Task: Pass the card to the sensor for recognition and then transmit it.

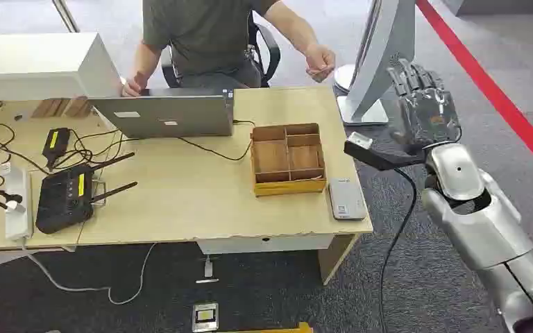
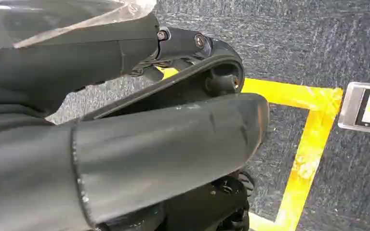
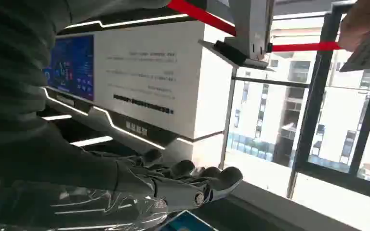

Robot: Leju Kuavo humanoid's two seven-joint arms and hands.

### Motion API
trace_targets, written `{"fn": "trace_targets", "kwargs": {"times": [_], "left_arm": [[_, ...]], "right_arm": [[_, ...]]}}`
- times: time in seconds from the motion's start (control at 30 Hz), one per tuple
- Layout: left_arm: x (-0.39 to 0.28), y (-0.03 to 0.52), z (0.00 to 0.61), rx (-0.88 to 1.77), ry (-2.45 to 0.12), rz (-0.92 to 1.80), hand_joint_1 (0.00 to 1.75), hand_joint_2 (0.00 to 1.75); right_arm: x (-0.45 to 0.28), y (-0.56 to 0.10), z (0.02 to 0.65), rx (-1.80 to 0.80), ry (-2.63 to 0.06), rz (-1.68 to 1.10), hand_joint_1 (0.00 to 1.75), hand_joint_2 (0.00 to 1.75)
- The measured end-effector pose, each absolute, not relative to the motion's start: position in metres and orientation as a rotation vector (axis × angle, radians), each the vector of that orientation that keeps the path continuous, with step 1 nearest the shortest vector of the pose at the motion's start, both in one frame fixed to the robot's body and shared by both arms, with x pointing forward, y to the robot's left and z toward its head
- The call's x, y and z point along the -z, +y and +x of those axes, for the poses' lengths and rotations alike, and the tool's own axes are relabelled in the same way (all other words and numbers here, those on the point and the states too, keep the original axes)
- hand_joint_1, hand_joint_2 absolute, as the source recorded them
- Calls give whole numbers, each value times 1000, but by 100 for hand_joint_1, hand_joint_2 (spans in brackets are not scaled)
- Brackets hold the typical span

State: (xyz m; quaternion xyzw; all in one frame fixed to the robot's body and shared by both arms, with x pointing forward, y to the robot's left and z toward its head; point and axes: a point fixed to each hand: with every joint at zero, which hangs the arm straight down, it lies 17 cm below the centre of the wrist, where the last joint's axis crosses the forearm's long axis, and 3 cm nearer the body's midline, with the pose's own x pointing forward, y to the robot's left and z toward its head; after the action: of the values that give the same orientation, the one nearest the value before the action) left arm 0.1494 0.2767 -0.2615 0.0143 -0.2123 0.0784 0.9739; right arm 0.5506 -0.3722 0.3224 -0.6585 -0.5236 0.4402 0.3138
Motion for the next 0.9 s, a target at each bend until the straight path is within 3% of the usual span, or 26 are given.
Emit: {"fn": "trace_targets", "kwargs": {"times": [0.3,0.9], "left_arm": [[263,277,147,-155,-416,34,0,0],[263,278,145,-167,-408,36,0,0]], "right_arm": [[-320,-309,564,-1336,-1394,-1774,0,175],[-303,-277,590,-1388,-1373,-1748,0,175]]}}
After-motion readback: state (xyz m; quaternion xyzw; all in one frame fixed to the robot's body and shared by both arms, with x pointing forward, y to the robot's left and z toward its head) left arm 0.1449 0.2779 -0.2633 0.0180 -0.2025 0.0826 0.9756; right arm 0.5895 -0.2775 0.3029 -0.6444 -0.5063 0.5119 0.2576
